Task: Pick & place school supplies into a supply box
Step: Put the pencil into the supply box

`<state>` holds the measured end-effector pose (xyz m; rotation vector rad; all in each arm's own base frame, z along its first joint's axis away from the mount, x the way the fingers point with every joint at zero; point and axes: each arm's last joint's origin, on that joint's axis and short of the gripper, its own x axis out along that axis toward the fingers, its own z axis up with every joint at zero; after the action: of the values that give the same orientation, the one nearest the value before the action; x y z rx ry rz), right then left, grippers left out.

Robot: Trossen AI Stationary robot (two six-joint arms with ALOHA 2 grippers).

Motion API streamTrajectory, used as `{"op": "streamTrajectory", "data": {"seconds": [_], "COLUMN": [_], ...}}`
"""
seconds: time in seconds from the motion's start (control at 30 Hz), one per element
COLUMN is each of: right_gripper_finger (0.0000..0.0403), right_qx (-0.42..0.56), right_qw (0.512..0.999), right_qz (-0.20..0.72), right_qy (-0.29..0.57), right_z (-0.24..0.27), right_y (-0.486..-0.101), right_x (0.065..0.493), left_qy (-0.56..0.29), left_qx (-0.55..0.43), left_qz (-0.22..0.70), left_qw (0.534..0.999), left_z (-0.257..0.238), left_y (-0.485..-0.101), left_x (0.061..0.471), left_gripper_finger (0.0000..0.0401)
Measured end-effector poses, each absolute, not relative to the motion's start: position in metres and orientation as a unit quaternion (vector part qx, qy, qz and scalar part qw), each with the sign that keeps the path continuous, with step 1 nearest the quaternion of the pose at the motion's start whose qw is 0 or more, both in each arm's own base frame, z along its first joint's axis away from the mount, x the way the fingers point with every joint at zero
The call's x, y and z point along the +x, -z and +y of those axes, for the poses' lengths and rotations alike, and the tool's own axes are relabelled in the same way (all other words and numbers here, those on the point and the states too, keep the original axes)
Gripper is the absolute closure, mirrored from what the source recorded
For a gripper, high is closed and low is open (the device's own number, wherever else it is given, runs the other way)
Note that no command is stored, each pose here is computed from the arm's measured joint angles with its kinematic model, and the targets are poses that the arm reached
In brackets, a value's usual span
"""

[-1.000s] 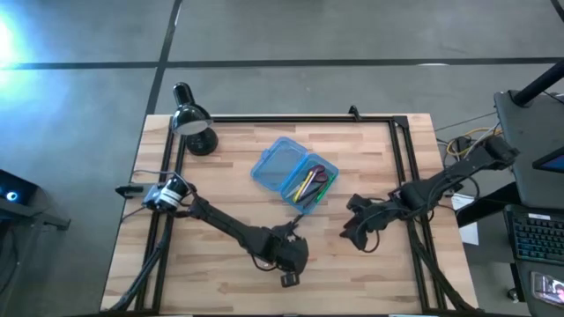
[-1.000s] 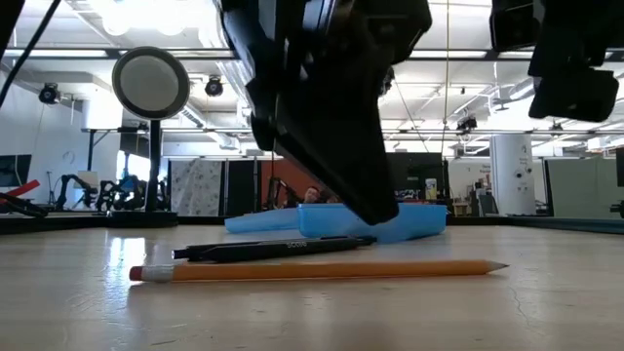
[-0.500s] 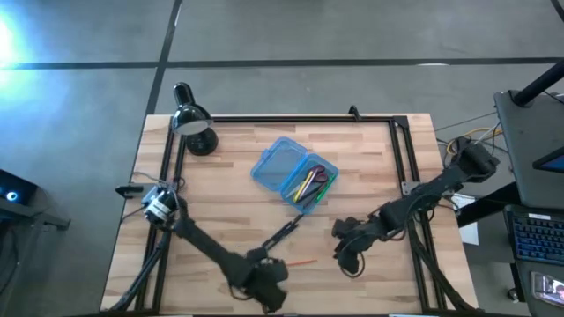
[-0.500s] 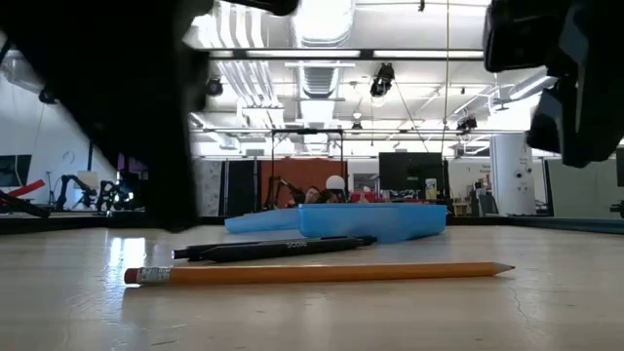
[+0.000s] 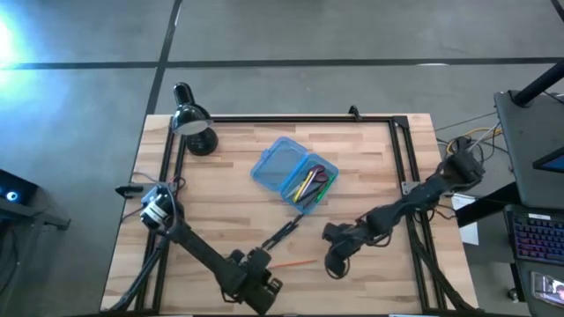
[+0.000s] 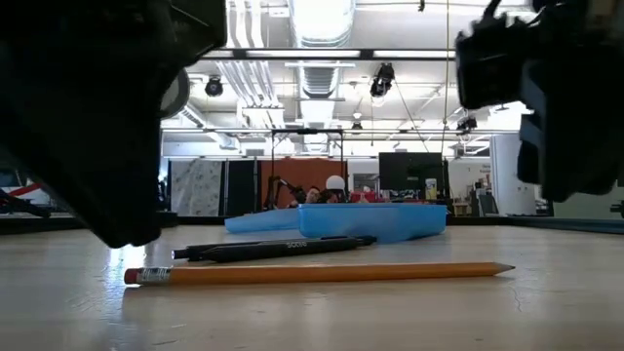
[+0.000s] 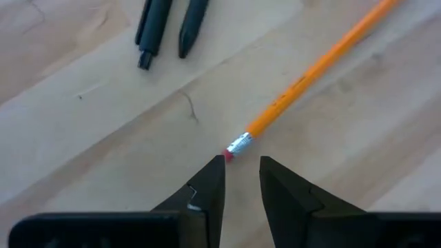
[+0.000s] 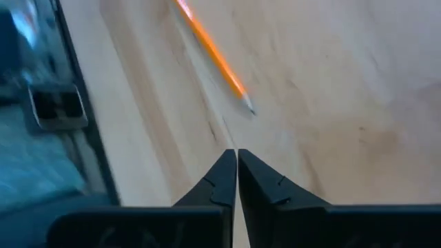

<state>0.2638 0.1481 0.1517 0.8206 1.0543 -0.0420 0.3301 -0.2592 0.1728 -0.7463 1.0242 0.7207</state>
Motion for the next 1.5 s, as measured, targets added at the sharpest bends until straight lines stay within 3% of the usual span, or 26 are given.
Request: {"op": "streamTrajectory", "data": {"seconds": [0.3,0.77,1.0,1.5], "right_gripper_finger": [0.0394,0.0394,0.0394,0.0394], "right_qx": [0.478,0.476,0.499,0.530], "right_qw": [0.736,0.746,0.732,0.714], "right_qz": [0.473,0.460,0.457,0.447], "right_qy": [0.077,0.072,0.083,0.095], "right_z": [0.150,0.152,0.152,0.152], "right_y": [-0.138,-0.136,-0.137,-0.137], "right_x": [0.279,0.281,0.281,0.283], "left_qy": [-0.256,-0.166,-0.113,-0.142], "left_qx": [-0.172,-0.004,0.001,-0.020], "left_qz": [0.457,0.487,0.503,0.502], "left_qw": [0.835,0.857,0.857,0.853], "left_z": [-0.279,-0.275,-0.270,-0.255], "left_y": [-0.173,-0.178,-0.182,-0.169], "left_x": [0.311,0.307,0.318,0.326], "left_gripper_finger": [0.0326,0.0325,0.0325,0.0325]}}
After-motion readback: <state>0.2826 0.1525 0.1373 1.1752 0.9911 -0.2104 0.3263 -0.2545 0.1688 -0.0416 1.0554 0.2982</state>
